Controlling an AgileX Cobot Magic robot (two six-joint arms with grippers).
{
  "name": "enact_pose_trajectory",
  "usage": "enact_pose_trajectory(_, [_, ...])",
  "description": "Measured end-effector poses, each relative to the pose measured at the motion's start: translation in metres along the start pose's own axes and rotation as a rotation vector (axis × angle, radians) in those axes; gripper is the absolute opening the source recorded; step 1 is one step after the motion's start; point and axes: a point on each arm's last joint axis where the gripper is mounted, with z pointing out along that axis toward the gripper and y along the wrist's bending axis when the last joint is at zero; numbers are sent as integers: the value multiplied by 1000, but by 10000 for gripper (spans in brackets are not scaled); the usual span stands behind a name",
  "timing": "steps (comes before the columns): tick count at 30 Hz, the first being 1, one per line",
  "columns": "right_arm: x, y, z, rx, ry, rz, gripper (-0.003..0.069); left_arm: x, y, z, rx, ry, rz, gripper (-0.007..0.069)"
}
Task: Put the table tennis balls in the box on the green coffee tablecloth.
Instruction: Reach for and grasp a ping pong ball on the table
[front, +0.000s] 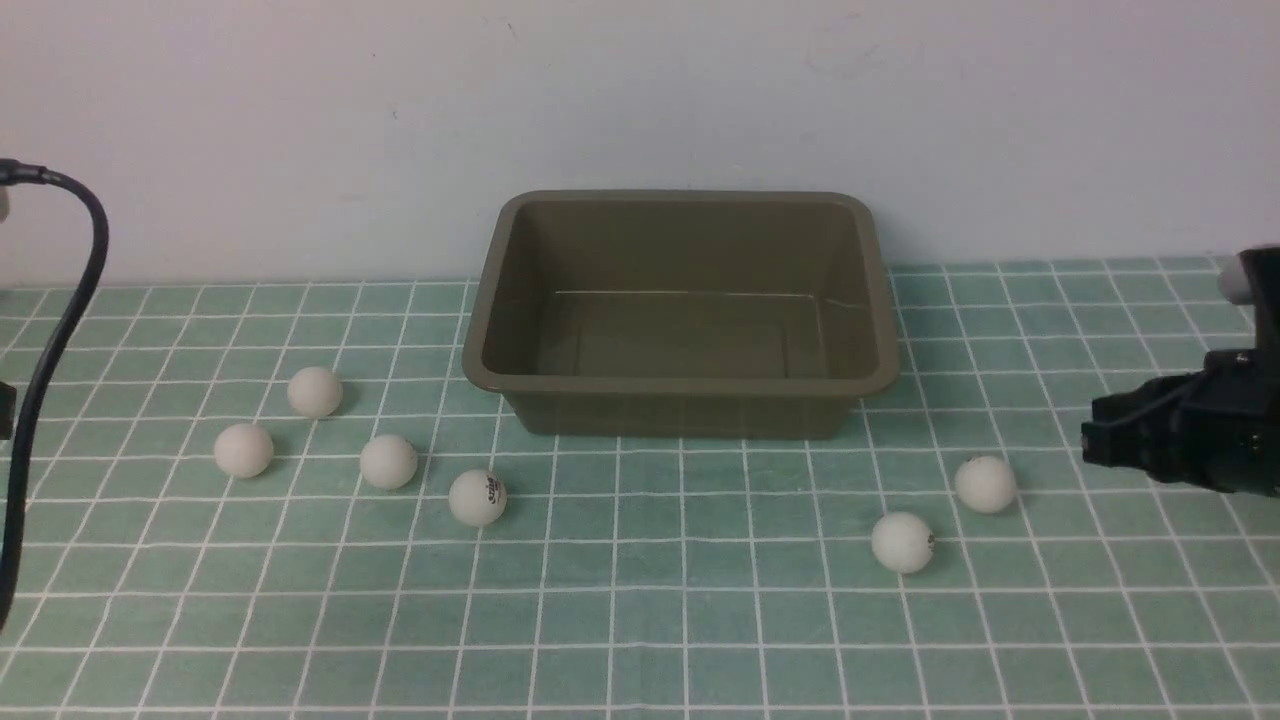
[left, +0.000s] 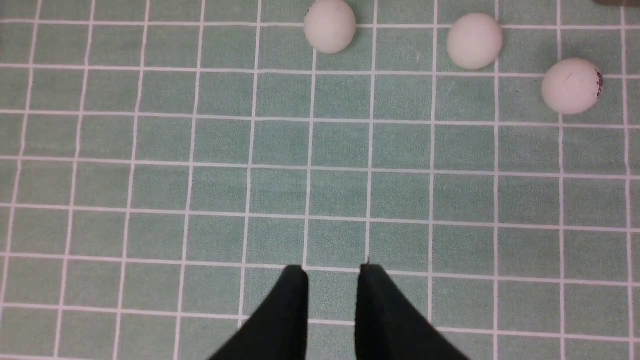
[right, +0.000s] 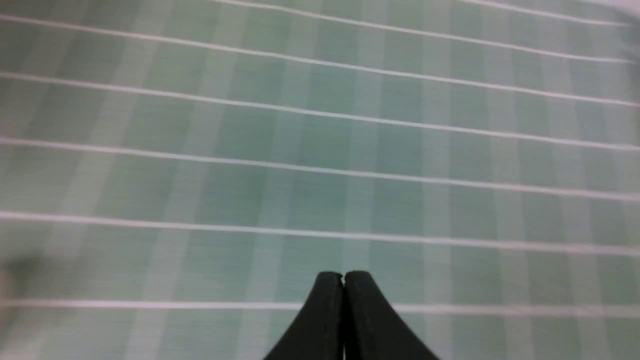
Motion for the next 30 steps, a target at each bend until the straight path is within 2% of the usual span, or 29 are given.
enact_pose_trajectory(1, [6,0,0,8,63,5,-7,0,0,0,1,0,0,125])
enact_pose_trajectory(3, [19,13,-4,-125,213,-18,-7,0,0,0,3,0,1,125])
enact_pose_trajectory(4, [20,22,-7,-209,225,-58,-7,0,0,0,3,0,2,125])
enact_pose_trajectory(8, [9,46,-19,-388,151,-175,-7,0,0,0,4,0,9,125])
enact_pose_trajectory(13, [-25,67,-40,-520,21,-216,-7,0,0,0,4,1,9,125])
enact_pose_trajectory(17, [-66,77,-56,-564,-60,-217,-7,1,0,1,4,4,9,125])
enact_pose_trajectory(23, [-93,87,-56,-575,-3,-219,14,1,0,1,4,4,9,125])
enact_pose_trajectory(28, [-106,95,-51,-594,7,-234,86,1,0,1,5,4,8,125])
enact_pose_trajectory(30, [-109,99,-48,-607,10,-229,151,1,0,1,5,4,8,125])
